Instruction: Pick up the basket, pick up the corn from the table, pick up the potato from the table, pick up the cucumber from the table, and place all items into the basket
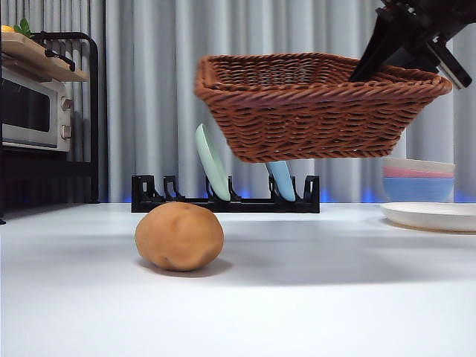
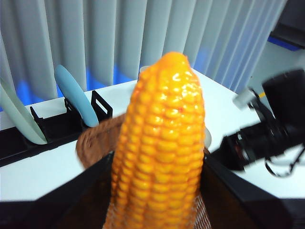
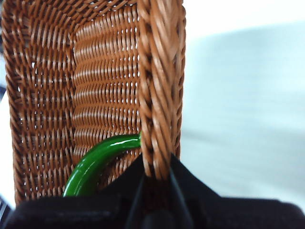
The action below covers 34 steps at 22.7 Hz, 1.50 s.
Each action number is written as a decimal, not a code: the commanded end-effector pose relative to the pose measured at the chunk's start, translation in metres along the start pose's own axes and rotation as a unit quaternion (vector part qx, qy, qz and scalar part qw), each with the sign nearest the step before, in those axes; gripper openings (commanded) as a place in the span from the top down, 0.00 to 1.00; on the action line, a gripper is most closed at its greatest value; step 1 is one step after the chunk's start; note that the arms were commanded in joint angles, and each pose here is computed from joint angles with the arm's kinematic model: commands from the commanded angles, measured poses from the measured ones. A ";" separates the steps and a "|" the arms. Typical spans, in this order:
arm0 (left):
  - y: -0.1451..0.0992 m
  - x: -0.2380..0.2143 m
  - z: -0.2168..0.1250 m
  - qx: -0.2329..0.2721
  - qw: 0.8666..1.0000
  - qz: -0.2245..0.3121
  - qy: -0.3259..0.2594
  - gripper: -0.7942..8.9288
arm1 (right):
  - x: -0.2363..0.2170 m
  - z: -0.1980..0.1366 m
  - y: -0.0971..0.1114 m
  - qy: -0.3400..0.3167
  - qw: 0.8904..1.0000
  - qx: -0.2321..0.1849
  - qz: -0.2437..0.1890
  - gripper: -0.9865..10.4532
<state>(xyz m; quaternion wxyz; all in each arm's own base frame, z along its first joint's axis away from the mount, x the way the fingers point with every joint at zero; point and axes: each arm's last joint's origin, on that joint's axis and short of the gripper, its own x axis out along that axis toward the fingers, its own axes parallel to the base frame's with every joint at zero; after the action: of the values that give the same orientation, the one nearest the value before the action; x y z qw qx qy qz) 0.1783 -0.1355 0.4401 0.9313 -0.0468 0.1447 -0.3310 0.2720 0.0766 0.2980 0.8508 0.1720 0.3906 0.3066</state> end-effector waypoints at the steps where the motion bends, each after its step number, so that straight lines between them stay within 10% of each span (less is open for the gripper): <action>1: 0.004 0.040 -0.007 -0.013 0.998 0.011 0.053 0.93 | 0.002 0.002 0.007 -0.004 1.000 -0.005 0.015 0.93; 11: 0.006 0.145 -0.063 0.017 0.972 0.034 0.232 0.91 | 0.004 0.000 0.011 0.005 1.000 0.011 0.020 0.93; 13: 0.004 0.150 -0.069 0.025 0.968 0.032 0.247 0.77 | 0.004 0.000 0.011 0.005 1.000 0.011 0.020 0.93; 16: 0.001 0.152 -0.070 0.029 0.969 0.037 0.243 0.29 | 0.004 -0.001 0.011 0.007 1.000 0.012 0.019 0.93; 26: -0.014 0.125 -0.020 0.036 0.972 0.026 0.232 0.30 | 0.025 -0.004 -0.004 0.043 0.998 0.048 0.007 0.93; 34: -0.030 0.034 -0.014 0.174 0.904 -0.025 0.390 0.31 | 0.021 0.012 -0.054 0.016 0.993 0.113 0.009 0.93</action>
<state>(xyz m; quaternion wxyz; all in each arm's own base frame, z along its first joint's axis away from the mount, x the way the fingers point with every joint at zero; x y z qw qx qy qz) 0.1826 -0.1802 0.4308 0.8093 0.2063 0.4198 -0.3554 0.3113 0.0490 0.2592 0.8153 0.2593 0.4460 0.2629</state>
